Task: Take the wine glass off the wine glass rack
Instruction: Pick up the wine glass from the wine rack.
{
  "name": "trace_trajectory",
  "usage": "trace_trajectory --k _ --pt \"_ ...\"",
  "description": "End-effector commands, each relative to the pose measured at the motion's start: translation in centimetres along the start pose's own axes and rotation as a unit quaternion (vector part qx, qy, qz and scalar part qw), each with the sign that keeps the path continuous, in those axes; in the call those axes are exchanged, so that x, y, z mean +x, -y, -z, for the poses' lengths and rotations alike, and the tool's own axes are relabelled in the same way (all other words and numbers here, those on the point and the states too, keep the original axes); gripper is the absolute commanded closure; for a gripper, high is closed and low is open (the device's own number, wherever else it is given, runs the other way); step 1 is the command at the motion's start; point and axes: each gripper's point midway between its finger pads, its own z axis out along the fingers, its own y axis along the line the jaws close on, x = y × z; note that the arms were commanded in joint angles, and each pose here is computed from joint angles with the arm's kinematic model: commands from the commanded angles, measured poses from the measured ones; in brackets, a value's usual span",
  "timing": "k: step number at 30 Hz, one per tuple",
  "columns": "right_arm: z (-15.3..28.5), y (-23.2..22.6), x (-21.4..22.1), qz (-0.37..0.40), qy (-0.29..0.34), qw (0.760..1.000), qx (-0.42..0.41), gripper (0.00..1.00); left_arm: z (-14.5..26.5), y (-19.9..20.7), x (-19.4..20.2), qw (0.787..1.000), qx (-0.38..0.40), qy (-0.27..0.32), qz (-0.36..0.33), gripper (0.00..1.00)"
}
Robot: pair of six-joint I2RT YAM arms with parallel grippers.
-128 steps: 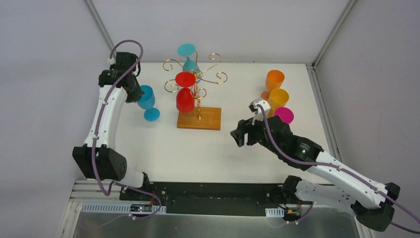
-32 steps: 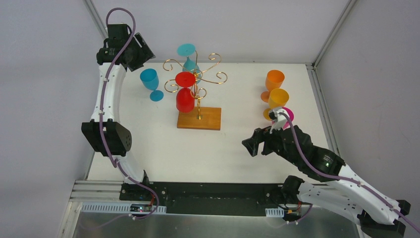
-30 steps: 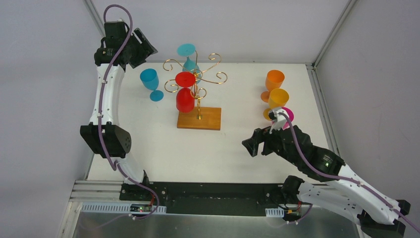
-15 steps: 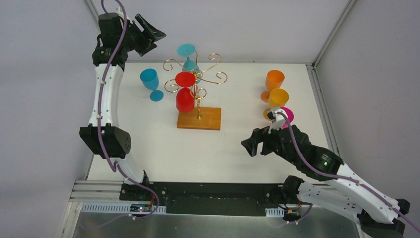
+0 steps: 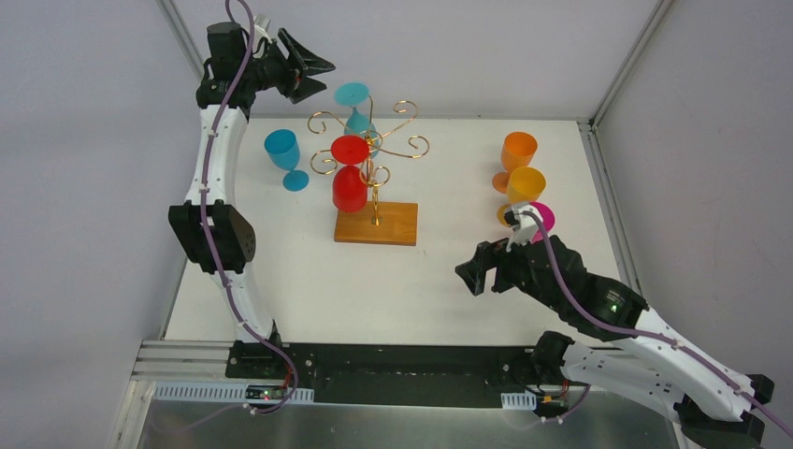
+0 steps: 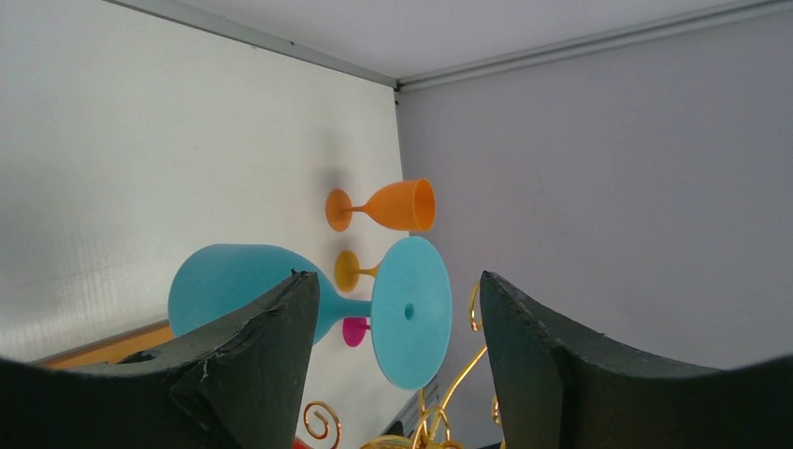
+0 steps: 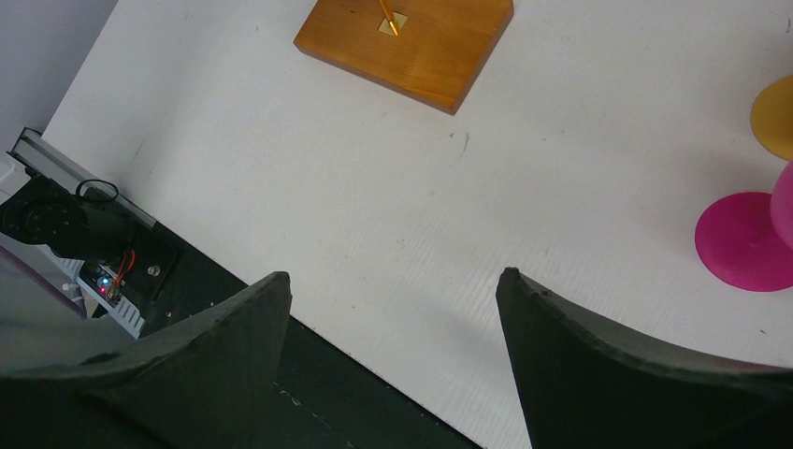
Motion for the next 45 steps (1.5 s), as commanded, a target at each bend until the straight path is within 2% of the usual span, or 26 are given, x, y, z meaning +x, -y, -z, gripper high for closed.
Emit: trace_trajectory --k 1,16,45 --pt "0.2 -0.7 -1.3 -0.009 0.015 1.0 -0.009 0.16 0.7 3.1 0.6 0.997 0.066 -0.04 -0.016 0.38" --pt "-0.4 -1.1 -1.1 -0.013 0.006 1.0 -0.014 0.16 0.8 2.3 3.0 0.99 0.091 -0.106 -0.006 0.43" --pt "-0.7 -1.4 -0.9 -0.019 0.004 1.0 -0.018 0.15 0.1 1.1 4.7 0.985 0.095 -0.141 0.007 0.51"
